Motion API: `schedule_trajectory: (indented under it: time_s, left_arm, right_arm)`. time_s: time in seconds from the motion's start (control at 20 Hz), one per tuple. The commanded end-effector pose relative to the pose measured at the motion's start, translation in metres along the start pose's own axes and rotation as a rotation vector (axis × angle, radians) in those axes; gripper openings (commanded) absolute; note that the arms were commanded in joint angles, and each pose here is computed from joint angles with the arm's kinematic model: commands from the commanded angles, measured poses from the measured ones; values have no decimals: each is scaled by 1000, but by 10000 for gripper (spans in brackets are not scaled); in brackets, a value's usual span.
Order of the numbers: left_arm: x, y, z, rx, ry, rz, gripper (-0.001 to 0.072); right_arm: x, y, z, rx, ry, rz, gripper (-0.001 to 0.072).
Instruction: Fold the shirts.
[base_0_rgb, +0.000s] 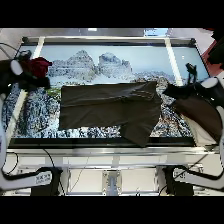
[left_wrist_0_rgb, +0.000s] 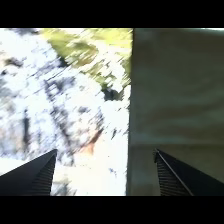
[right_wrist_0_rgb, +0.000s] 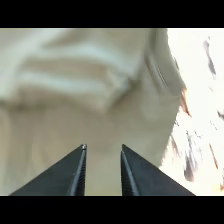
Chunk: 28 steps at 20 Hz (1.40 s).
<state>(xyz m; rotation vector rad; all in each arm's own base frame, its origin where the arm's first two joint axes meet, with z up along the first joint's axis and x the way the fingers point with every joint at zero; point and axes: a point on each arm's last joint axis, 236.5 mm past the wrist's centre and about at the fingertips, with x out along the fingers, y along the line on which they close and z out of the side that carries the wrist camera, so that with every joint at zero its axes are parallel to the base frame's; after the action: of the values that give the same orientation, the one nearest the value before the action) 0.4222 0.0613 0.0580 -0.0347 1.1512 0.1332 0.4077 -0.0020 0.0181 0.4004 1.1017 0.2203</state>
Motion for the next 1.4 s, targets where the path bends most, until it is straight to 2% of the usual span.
schedule_trajectory:
  time_s: [0.0, 0.1, 0.2, 0.3, 0.45, 0.95, 1.1, 1.25, 1.35]
  left_arm:
    - [-14, 23, -82, -66, 50, 55, 706]
    - [0, 15, -149, -191, 132, 19, 706]
    - [5, 2, -181, -289, 171, -15, 706]
    - [6, -14, -189, -340, 199, -75, 706]
    - [5, -29, -181, -374, 178, -144, 706]
    - [3, -39, -180, -332, 179, -188, 705]
    - [3, -38, -181, -331, 181, -186, 706]
    - [3, -39, -183, -311, 187, -188, 706]
    - [3, -39, -184, -311, 192, -188, 706]
  right_arm:
    - [-23, -12, -81, 85, 109, -8, 323]
    - [-5, 5, -142, 273, 186, 93, 347]
    - [10, 31, -190, 398, 287, 213, 347]
    - [20, 46, -220, 459, 353, 264, 347]
    - [35, 47, -247, 461, 386, 234, 347]
    - [70, 33, -211, 439, 149, 129, 347]
    - [65, 45, -219, 439, 207, 169, 347]
    - [41, 75, -212, 336, 257, 264, 346]
    - [21, 82, -204, 244, 261, 257, 346]
